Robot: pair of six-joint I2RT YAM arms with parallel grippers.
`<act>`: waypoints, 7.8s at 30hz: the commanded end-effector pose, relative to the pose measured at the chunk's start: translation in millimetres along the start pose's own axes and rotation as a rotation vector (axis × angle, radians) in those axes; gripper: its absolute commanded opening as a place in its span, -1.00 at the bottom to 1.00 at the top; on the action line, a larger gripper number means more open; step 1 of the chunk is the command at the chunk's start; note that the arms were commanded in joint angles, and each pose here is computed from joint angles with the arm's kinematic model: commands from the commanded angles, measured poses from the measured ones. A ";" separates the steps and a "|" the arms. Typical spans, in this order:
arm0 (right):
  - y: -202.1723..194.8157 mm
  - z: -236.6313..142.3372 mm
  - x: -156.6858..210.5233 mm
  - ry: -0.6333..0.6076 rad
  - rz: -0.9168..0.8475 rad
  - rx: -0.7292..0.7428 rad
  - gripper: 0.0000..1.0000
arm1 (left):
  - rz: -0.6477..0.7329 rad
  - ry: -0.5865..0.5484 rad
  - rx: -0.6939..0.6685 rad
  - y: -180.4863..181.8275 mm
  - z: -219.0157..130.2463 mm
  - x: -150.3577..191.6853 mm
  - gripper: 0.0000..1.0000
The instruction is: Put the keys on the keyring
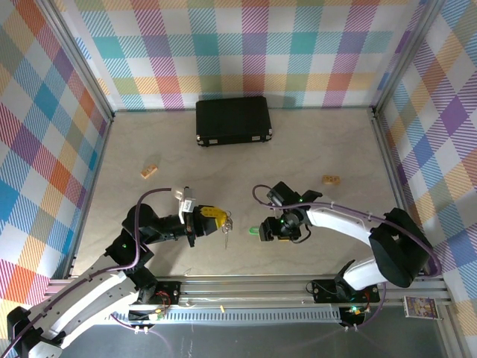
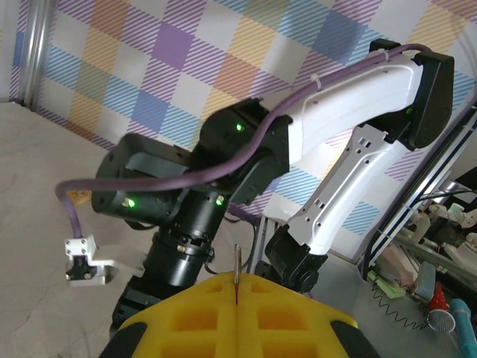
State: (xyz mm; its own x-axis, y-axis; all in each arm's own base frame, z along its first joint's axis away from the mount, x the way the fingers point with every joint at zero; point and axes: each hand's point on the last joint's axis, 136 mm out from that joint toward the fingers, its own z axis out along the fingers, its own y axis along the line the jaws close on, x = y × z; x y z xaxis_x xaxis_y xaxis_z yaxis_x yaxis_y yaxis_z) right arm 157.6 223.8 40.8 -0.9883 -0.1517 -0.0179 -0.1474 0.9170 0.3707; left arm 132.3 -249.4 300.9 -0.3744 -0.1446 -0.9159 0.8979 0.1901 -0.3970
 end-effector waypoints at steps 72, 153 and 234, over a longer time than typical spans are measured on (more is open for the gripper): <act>-33.3 8.0 23.0 0.374 -0.119 0.338 -0.98 | 0.005 -0.098 -0.072 19.5 -10.2 4.1 -1.00; -17.9 8.3 1.8 0.030 -0.355 0.433 -0.80 | -0.046 -0.115 -0.046 19.2 -10.0 2.9 -1.00; -20.8 15.4 18.8 0.198 -0.346 0.465 -0.28 | -0.052 -0.123 -0.055 13.4 -19.7 2.8 -1.00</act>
State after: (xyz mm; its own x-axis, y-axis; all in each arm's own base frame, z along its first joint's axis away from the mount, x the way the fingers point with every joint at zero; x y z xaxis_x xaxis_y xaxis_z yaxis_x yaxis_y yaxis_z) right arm 145.4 211.7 24.3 -0.8719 -0.4787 0.1033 -0.4849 0.8734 -0.0459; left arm 138.9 -231.0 286.1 -0.4017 -0.2537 -0.8799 0.8567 0.2355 -0.4590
